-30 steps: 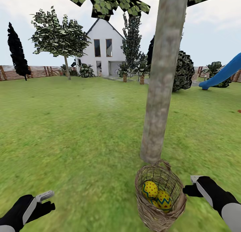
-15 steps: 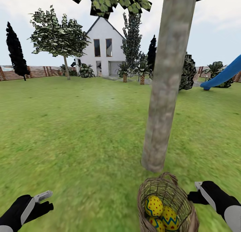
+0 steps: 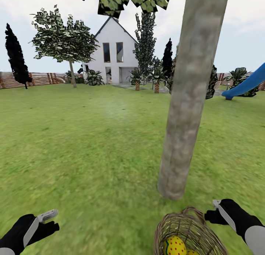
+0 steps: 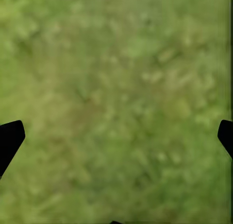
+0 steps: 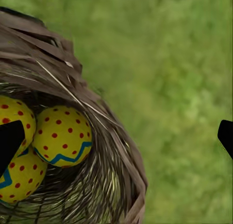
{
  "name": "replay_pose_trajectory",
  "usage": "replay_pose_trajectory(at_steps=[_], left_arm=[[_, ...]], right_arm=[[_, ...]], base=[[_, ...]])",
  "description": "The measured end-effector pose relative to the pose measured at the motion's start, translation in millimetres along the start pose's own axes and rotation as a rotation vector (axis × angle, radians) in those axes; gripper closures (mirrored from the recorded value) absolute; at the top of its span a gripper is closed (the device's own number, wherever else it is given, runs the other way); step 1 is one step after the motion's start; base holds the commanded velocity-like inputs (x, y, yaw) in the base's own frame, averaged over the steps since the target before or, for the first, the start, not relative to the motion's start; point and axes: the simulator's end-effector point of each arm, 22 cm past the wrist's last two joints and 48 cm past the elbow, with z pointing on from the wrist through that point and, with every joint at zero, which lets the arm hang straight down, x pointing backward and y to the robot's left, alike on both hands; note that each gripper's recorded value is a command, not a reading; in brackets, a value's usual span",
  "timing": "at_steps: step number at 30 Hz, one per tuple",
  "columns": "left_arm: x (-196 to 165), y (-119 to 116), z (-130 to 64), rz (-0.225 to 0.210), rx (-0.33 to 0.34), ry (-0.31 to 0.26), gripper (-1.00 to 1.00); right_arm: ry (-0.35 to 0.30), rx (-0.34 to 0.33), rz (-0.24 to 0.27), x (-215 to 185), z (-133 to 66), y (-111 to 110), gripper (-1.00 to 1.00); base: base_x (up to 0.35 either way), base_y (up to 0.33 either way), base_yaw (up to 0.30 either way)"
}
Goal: Take the three Easter eggs out of the wicker basket on the lawn in the garden, then place them on the lawn next to a single tree (choose any tree) so that all three eggs are next to the same tree and none are left in the basket.
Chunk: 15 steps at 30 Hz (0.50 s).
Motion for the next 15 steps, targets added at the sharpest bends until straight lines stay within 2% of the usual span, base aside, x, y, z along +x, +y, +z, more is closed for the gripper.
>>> replay_pose_trajectory(at_steps=[4,8,15], left_arm=[[-0.2,-1.2,0.7,0.002,0.001,-0.004,-1.0],[-0.2,-0.2,1.0,0.002,-0.001,-0.002,-1.0],[-0.7,3.8,0.3,0.002,-0.008,0.0,-1.0]], right_arm=[[0.001,0.0,-0.001,0.2,0.3,0.2,-1.0],[0.001,-0.001,0.001,0.1,0.7,0.3,-1.0],[0.0,0.0,0.002,0.0,0.7,-0.1,-1.0]], base=[[0.08,0.006,0.0],[-0.189,0.186,0.0],[-0.2,0.273,0.0]])
